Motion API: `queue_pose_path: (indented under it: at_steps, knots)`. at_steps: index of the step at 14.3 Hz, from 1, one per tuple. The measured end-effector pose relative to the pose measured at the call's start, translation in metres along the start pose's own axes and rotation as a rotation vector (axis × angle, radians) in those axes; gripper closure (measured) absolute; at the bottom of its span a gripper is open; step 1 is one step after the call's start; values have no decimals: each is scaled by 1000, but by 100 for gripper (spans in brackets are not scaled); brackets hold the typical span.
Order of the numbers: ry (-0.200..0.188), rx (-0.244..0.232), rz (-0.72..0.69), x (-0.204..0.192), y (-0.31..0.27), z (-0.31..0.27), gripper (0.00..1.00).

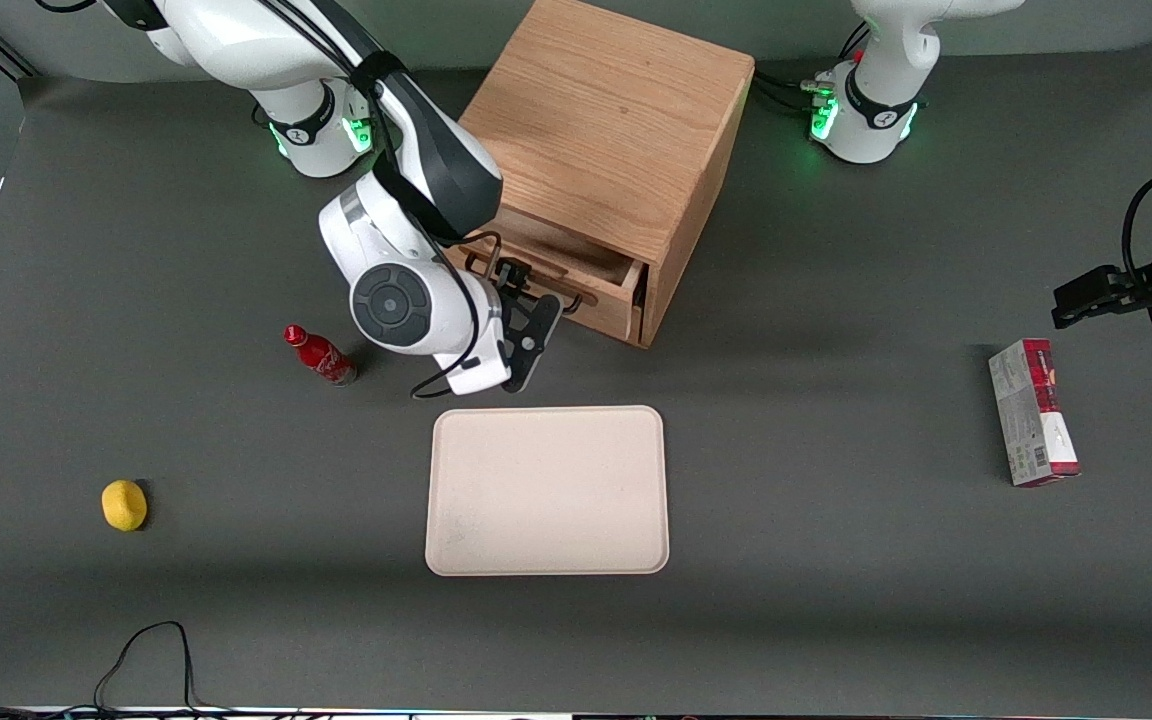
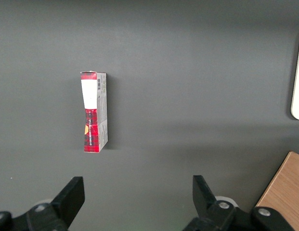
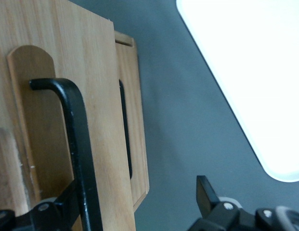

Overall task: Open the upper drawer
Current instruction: 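Pull the handle outward with the right gripper, sliding the drawer open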

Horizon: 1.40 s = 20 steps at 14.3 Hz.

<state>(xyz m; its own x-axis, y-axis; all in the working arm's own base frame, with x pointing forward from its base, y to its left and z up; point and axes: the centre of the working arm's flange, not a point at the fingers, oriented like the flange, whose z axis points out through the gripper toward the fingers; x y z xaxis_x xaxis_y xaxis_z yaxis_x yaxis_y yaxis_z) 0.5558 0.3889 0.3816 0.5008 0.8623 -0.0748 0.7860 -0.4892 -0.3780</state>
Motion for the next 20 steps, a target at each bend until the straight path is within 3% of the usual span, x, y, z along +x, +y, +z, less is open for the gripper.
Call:
queue_pose_path:
  at_steps: [8, 20]
  knots:
    - [31, -5, 42, -14, 30, -14, 0]
    - [126, -54, 75, -17, 63, -36, 0]
